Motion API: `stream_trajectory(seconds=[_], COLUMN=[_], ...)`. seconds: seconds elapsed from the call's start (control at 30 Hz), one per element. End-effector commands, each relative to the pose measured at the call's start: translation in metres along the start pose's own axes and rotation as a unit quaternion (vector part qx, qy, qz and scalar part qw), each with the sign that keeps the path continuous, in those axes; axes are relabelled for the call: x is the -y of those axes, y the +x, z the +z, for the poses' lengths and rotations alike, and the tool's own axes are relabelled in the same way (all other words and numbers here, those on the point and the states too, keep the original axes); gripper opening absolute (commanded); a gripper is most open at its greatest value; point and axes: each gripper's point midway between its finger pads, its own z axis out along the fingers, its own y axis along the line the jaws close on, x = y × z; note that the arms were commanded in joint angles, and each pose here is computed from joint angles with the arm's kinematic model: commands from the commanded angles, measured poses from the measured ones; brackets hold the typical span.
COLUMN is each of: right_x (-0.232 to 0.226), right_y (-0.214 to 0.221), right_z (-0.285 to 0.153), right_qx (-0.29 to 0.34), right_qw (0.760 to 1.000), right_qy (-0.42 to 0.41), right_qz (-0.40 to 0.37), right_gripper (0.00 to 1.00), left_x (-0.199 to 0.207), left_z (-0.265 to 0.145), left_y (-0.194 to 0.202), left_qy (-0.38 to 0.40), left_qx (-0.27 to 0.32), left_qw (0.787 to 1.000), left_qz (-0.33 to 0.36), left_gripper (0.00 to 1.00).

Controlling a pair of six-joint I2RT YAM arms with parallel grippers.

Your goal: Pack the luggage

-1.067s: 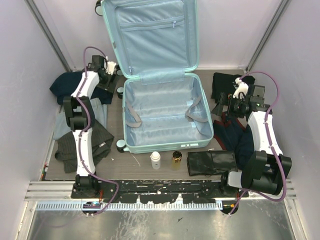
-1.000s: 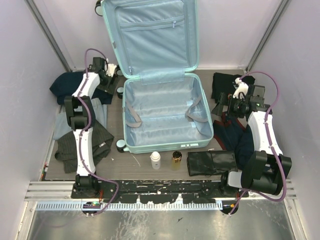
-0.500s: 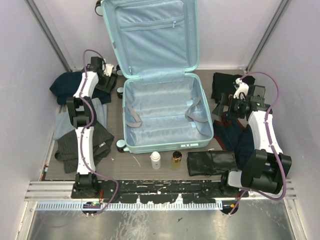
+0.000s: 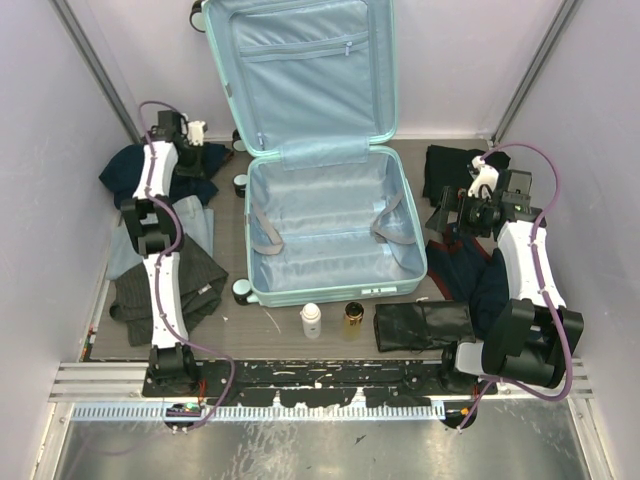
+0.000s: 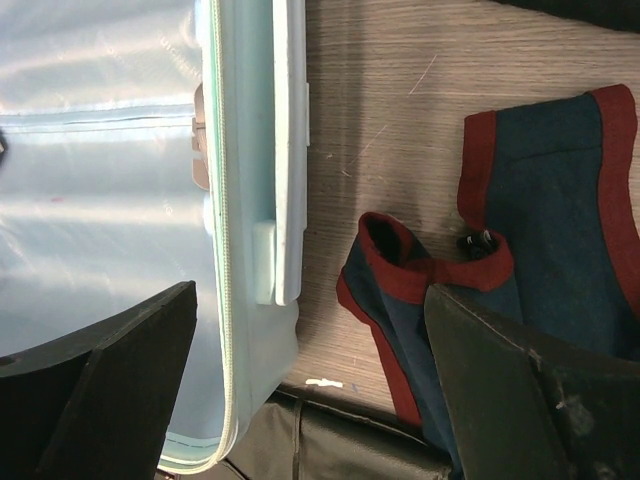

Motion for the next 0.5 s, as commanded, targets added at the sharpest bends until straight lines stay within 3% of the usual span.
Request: stream_trajectory(seconds=[0.0,0.23,0.37,0.47], right_x=[-0.002,-0.006,-0.008,-0.009], right_y=[-0.022,-0.021,-0.023,-0.022], right_z=[-0.010,-0.011,-0.014,-0.015], right_qx=[0.030,0.031,0.035,0.037], right_qw=[0.999,0.999,0.999,0.999], right_qy=[0.003,-0.007,-0.008,-0.010], right_qz=[-0.021,-0.018,-0.021,-0.022], right_gripper=[1.00,1.00,1.00,1.00], left_x=[-0.017,-0.026,-0.035,-0.042], left_z=[-0.060,-0.150,-0.181,-0.182], left_y=[-0.047,-0.104,-0.112,-0.108], left_qy=[0.049,0.107,0.123,0.116], left_qx=[0.098,0.226,0.254,0.252], left_qw=[0.990,0.959,0.946,0.946], left_qz=[-0.083,-0.136,-0.157,-0.165], left_gripper=[0.00,0.00,0.00,0.00])
